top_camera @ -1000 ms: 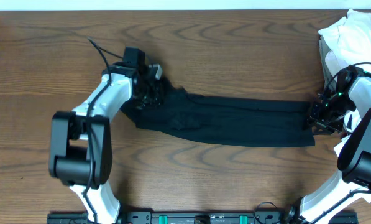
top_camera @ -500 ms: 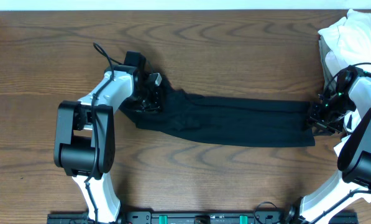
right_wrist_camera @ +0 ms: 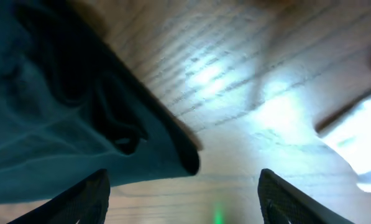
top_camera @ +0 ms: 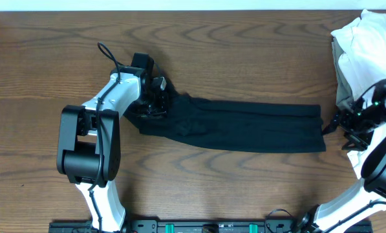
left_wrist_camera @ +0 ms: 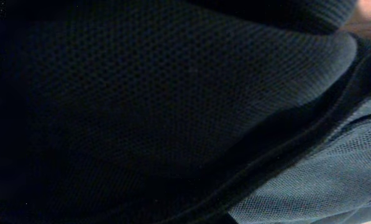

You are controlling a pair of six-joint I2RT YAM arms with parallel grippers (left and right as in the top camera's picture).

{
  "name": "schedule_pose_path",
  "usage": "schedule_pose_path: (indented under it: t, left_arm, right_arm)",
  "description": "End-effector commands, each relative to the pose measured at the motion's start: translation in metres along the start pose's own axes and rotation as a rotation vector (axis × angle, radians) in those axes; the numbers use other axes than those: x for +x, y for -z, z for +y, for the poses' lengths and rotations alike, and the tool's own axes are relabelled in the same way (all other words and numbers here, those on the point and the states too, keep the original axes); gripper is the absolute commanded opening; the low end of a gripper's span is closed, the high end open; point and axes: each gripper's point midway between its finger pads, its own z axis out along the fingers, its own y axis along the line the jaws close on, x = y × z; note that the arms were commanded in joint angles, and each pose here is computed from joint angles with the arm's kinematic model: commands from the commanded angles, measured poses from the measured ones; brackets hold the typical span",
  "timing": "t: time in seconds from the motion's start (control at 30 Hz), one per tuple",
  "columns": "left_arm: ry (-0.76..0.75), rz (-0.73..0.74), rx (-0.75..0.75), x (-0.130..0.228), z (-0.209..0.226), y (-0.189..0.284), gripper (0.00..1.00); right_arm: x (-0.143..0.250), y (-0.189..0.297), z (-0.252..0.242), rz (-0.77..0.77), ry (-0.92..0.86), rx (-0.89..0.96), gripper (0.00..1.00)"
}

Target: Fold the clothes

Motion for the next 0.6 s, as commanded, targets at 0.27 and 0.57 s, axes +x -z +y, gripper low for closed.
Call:
schedule_pose_path:
  t: [0.27,0.57]
  left_arm:
    - [0.064,0.111,-0.250,0.028,0.063,-0.029,0.09]
    - [0.064,0.111,-0.250,0.028,0.063,-0.029,0.09]
  right_arm:
    - [-0.009,-0.029,0.040,-0.091,0.110,-0.245,0.74]
    - [-0.006,-0.058,0.046,-0.115,0.107,-0.277,0.54]
